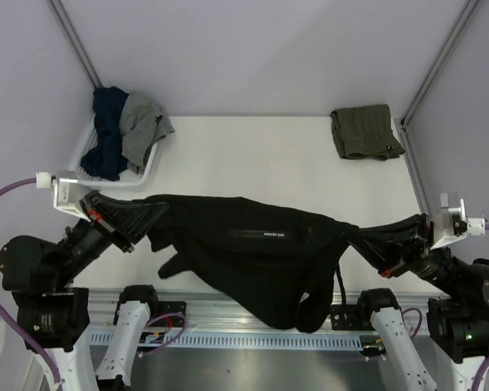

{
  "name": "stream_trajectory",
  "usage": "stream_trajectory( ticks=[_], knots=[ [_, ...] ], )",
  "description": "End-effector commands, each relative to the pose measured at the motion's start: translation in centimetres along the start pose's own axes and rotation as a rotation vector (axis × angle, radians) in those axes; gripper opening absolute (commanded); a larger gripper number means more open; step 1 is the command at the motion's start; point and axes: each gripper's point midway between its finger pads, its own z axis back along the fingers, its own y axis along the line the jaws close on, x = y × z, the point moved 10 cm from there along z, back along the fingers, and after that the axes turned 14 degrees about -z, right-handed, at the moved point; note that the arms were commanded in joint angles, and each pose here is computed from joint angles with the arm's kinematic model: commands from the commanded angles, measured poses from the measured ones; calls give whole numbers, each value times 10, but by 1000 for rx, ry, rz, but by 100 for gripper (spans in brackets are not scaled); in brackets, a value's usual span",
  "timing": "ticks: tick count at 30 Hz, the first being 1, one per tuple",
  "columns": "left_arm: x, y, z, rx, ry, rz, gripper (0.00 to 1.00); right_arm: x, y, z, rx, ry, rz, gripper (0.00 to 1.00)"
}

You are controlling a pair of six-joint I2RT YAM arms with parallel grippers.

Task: Fold and stack the shorts
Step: Move the shorts to the center of the board

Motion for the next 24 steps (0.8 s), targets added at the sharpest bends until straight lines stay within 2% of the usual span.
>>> stream_trajectory(
  ticks=[1, 4, 5, 8, 9, 11, 13, 14, 16, 17, 19, 21, 22, 23, 24],
  knots=[
    [-16, 27, -13, 67, 92, 71, 2, -3, -20, -6, -103, 17, -145, 0],
    [-37, 62, -35, 101, 199, 170, 0, -11, -61, -19, -211, 37, -260, 0],
    [-55, 80, -42, 122, 244, 225, 0, -14, -75, -22, -247, 43, -295, 0],
    [-72, 116, -64, 174, 260, 255, 0, -33, -131, -35, -349, 74, -423, 0],
    [-93, 137, -72, 222, 307, 318, 0, -38, -144, -38, -370, 73, -449, 0],
    [-109, 157, -85, 238, 302, 338, 0, -51, -178, -44, -436, 63, -504, 0],
    [-138, 182, -97, 280, 324, 444, 0, -54, -200, -50, -468, 36, -507, 0],
    [-141, 191, -107, 260, 277, 417, 0, -62, -221, -54, -512, 51, -544, 0],
    [-177, 217, -120, 312, 309, 469, 0, -61, -244, -62, -530, 17, -525, 0],
    [-181, 227, -129, 314, 290, 448, 0, -70, -269, -67, -577, 33, -566, 0],
    [-211, 249, -152, 305, 366, 516, 0, -68, -295, -77, -576, 9, -556, 0],
    [-221, 265, -172, 281, 378, 544, 0, -70, -335, -91, -591, 13, -577, 0],
    [-212, 273, -189, 247, 355, 535, 0, -70, -349, -96, -601, 17, -586, 0],
    [-234, 289, -199, 257, 392, 577, 0, -68, -361, -101, -599, 21, -584, 0],
    [-239, 297, -205, 256, 395, 588, 1, -65, -386, -112, -599, 24, -583, 0]
  ],
)
